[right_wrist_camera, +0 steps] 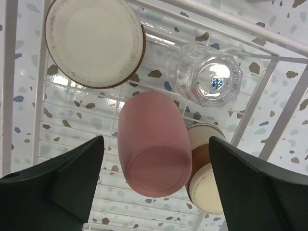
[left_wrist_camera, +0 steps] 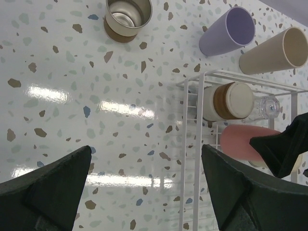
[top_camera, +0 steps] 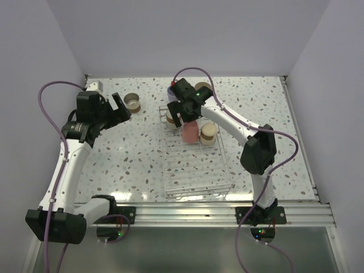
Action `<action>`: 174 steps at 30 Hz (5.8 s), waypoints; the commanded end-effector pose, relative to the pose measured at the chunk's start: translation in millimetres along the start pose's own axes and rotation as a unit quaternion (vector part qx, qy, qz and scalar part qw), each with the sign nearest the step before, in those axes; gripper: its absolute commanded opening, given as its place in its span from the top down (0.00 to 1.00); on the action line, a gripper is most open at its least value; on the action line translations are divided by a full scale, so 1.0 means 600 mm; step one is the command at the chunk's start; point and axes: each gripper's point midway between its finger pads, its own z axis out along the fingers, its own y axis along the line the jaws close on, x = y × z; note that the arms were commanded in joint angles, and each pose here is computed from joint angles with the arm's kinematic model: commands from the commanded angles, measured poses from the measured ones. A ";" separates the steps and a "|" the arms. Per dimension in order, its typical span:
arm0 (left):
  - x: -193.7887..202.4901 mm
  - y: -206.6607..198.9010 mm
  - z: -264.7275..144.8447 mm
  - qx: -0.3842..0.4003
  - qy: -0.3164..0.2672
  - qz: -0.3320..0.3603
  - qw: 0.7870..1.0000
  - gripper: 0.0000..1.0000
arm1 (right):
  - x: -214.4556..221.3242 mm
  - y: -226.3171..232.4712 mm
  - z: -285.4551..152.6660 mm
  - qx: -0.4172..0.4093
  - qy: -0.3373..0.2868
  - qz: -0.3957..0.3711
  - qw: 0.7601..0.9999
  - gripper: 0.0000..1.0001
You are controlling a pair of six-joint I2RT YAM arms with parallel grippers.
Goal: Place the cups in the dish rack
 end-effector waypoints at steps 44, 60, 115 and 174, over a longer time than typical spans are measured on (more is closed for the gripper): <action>-0.049 0.108 0.475 -0.122 0.105 -0.056 0.985 0.71 | 0.217 -0.188 -0.341 0.071 -0.078 0.170 0.980 0.04; -0.205 -0.021 0.328 0.009 -0.019 -0.070 0.997 1.00 | 0.111 -0.112 -0.328 -0.025 -0.103 0.134 0.985 0.04; -0.075 -0.278 -0.227 0.558 -0.056 -0.113 0.821 1.00 | -0.169 0.201 -0.491 -0.675 -0.197 0.268 0.659 0.02; 0.028 -0.029 -0.080 0.060 0.013 -0.082 0.995 0.00 | -0.020 0.022 -0.333 -0.404 -0.147 0.202 0.880 0.90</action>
